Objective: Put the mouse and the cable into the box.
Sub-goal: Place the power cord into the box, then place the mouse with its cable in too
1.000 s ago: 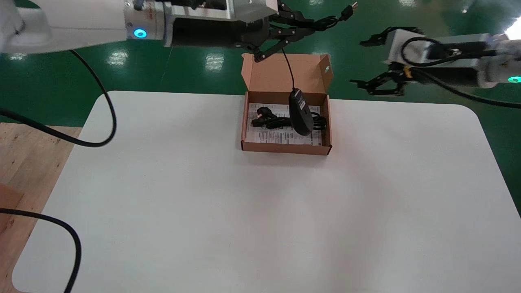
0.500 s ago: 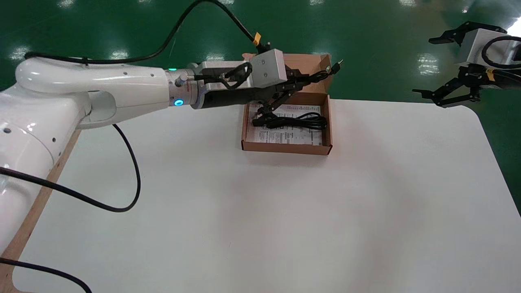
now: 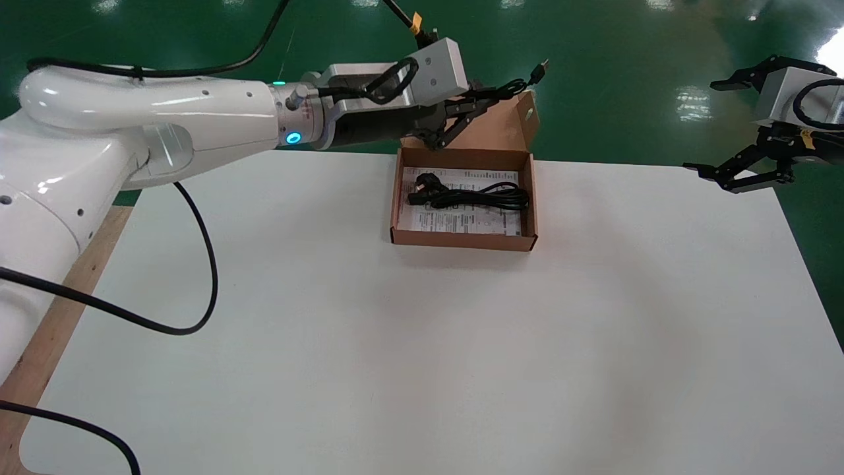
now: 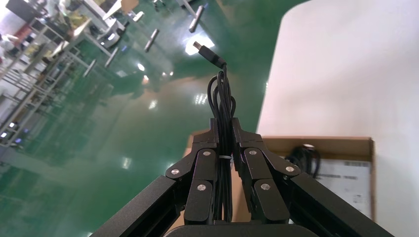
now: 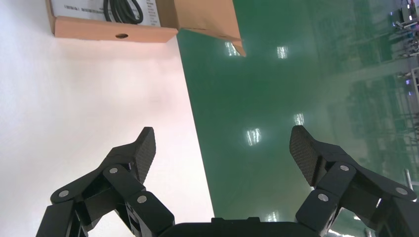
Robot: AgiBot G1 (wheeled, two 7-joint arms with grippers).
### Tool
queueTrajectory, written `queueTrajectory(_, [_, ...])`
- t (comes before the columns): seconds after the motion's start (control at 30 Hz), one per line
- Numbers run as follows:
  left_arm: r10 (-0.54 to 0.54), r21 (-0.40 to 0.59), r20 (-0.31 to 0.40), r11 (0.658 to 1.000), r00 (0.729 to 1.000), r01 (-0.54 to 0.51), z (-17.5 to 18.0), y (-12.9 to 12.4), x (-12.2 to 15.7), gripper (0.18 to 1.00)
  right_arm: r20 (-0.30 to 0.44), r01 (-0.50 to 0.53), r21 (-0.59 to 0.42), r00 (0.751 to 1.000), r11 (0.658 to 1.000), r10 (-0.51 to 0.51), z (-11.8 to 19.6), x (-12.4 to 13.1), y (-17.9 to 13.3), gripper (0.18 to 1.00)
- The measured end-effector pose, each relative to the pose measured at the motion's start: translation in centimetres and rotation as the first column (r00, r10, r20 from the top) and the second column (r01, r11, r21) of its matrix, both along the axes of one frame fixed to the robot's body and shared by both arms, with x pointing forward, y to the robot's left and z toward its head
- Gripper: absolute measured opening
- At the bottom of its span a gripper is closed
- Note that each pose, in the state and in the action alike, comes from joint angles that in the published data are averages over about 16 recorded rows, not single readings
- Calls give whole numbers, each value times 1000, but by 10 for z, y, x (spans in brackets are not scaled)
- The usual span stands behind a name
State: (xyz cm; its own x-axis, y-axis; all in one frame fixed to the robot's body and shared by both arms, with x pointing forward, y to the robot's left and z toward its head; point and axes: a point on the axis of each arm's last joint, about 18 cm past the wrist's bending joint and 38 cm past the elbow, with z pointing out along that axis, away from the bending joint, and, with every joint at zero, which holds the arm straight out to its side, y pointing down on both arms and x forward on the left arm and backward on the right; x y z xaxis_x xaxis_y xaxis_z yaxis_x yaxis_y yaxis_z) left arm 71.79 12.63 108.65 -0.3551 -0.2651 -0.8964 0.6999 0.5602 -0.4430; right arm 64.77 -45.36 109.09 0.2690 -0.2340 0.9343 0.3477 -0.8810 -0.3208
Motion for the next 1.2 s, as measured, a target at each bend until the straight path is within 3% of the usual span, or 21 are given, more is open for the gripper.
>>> queueTrajectory(0.7, [-70, 41, -8, 997, 998, 70, 5, -18, -14, 226, -20, -12, 15, 1000, 1000, 12, -7, -3, -2, 1000])
queueTrajectory(1.2, [-12, 84, -112, 996, 994, 22, -62, -23, 4, 226, -40, -2, 16, 999, 1000, 3, -14, -4, -7, 1000])
